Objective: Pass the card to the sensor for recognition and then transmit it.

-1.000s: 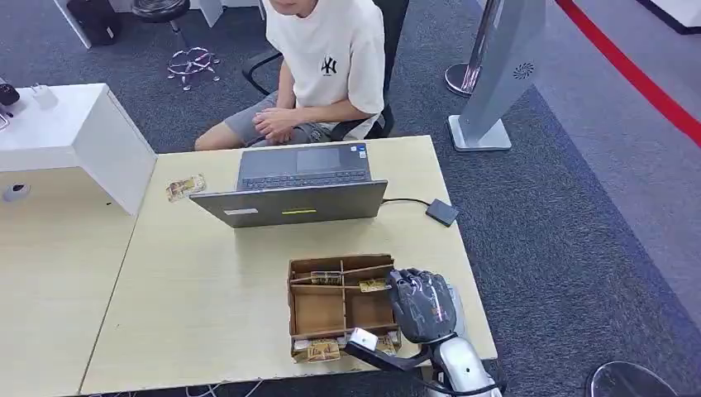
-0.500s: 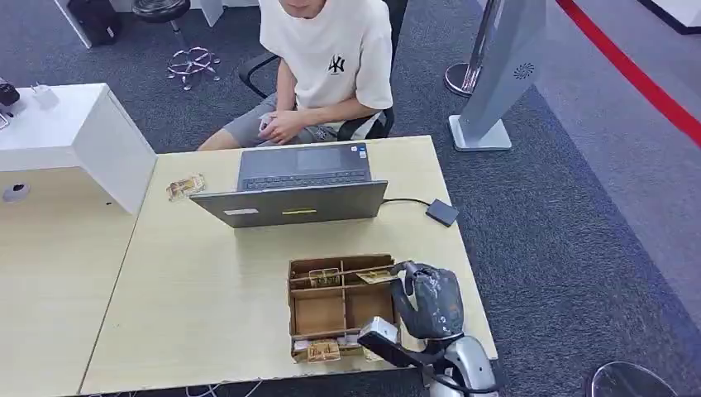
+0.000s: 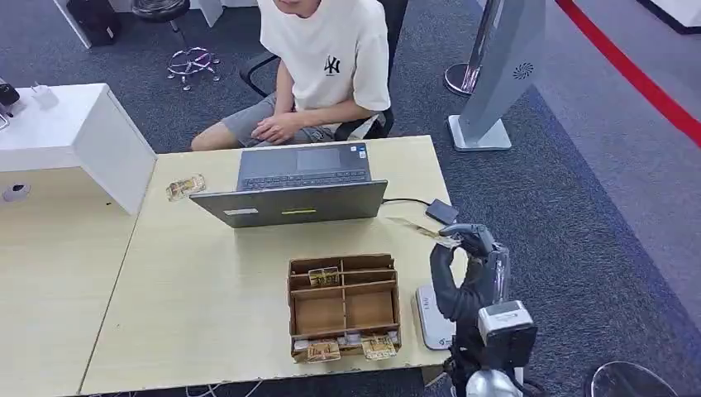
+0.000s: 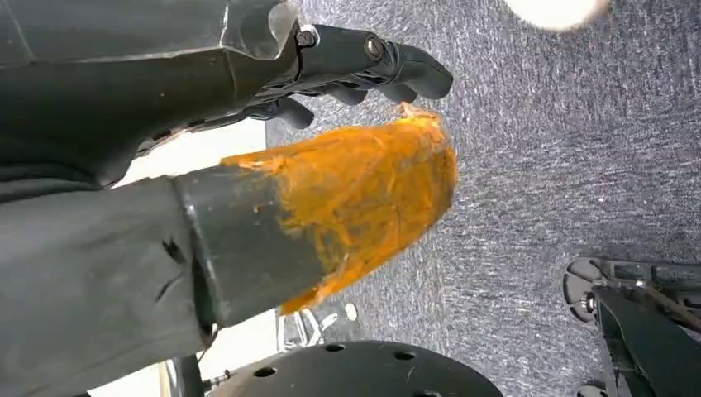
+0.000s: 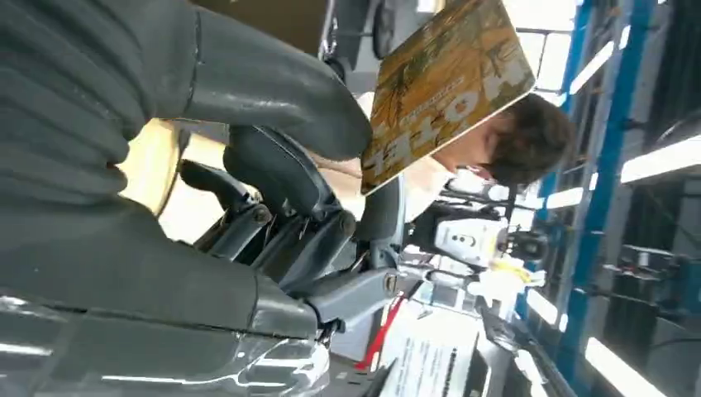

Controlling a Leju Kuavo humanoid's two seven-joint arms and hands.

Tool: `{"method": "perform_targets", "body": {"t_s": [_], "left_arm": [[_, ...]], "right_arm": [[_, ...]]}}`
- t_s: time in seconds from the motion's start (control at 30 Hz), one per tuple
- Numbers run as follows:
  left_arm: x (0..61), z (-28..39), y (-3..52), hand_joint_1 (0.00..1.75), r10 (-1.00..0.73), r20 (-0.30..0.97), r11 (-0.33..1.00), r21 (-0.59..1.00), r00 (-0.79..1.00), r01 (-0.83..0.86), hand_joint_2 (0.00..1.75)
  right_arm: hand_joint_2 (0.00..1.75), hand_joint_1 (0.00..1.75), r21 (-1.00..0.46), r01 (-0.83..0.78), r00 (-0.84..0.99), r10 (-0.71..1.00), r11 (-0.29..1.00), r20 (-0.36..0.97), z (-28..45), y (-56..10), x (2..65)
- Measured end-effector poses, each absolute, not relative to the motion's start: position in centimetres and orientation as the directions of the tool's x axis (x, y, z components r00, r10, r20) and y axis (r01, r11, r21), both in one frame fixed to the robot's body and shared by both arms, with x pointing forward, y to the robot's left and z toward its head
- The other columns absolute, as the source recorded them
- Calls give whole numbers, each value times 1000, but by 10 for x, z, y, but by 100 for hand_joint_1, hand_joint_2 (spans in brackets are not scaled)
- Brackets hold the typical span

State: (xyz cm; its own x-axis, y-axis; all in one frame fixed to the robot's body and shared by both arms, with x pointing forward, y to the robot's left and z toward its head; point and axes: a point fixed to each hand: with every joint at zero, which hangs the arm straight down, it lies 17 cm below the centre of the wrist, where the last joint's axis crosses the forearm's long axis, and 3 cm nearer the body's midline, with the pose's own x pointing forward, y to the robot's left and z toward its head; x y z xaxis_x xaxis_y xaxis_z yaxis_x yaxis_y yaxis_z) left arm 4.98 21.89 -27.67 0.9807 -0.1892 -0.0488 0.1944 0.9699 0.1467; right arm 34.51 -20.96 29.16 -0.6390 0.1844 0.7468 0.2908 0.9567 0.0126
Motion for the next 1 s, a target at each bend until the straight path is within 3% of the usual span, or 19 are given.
{"method": "perform_targets", "body": {"t_s": [0.33, 0.53, 0.93, 1.0], "left_arm": [[53, -276, 214, 0, -197, -32, 970, 141, 980, 199, 0], [49, -276, 213, 0, -229, -51, 963, 134, 972, 234, 0], [53, -276, 215, 0, -305, -43, 941, 137, 951, 308, 0], [55, -276, 215, 0, -318, -41, 937, 135, 947, 321, 0]], "right_arm": [[175, 175, -56, 294, -674, 249, 954, 695, 304, -196, 341], [175, 175, -165, 358, -704, 382, 919, 598, 324, -174, 348], [175, 175, -409, 512, -711, 640, 755, 292, 364, -98, 397], [175, 175, -466, 547, -706, 682, 696, 190, 366, -76, 401]]}}
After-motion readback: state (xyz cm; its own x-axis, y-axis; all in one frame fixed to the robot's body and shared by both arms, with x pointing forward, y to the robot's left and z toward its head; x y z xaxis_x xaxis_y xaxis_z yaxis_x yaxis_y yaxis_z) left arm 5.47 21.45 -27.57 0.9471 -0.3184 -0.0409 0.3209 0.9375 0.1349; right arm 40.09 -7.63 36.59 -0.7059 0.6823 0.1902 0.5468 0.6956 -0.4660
